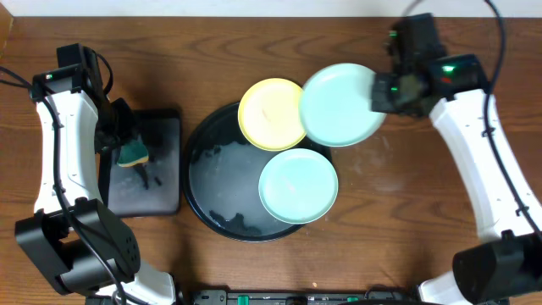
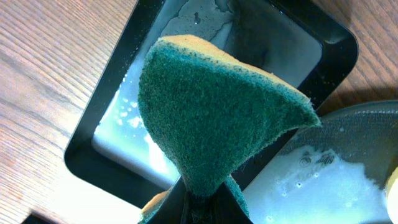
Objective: Clean dirty plates on tray and stack at the side
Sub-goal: 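Lift the mint plate with the right gripper and move it right, then lower the mint plate onto the table and release it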
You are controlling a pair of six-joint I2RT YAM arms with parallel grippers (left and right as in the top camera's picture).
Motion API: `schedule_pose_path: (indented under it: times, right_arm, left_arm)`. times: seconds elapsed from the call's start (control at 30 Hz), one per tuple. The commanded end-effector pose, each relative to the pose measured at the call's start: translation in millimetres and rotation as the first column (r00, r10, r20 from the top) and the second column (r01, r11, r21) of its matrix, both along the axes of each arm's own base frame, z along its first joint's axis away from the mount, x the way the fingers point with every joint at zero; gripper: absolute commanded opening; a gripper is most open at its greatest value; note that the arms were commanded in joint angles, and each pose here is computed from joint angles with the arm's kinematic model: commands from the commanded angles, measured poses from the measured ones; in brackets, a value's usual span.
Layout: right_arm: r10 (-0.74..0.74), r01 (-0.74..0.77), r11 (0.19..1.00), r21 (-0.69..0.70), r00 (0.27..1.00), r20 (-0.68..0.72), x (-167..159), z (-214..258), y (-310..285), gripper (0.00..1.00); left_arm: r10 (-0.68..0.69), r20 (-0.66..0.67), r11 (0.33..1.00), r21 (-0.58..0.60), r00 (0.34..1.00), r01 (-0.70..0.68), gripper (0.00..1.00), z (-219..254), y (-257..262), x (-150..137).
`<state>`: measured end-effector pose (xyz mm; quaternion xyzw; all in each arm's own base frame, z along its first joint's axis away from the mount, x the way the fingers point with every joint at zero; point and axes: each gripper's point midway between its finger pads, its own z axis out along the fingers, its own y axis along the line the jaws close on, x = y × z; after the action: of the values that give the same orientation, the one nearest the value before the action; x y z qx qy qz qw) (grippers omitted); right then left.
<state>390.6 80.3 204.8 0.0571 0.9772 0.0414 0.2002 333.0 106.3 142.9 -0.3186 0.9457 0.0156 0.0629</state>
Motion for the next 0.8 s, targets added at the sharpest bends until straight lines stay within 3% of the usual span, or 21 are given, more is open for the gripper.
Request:
schedule_pose_path:
  times: [0.0, 0.2, 0.6, 0.77]
  right_arm:
    - [-0.125, 0.129, 0.991, 0.028, 0.985, -0.115, -10, -43, -45, 0.01]
    - [-0.245, 0.263, 0.961, 0.087, 0.954, -0.175, -21, -101, -93, 0.01]
    - [-0.223, 0.235, 0.965, 0.120, 0.969, -0.103, -29, -171, -112, 0.02]
    - [-0.210, 0.225, 0.962, 0.152, 0.972, -0.110, -29, -169, -106, 0.21]
  left_arm:
    - [-0.055, 0.004, 0.998, 0.013, 0.998, 0.055, 0.07, 4, -1, 2]
    - [-0.089, 0.023, 0.996, 0.020, 0.996, 0.088, 0.07, 4, -10, 10]
    - [-0.126, 0.046, 0.992, 0.029, 0.991, 0.125, 0.08, 5, -22, 20]
    - [-0.126, 0.050, 0.992, 0.030, 0.991, 0.125, 0.07, 5, -22, 20]
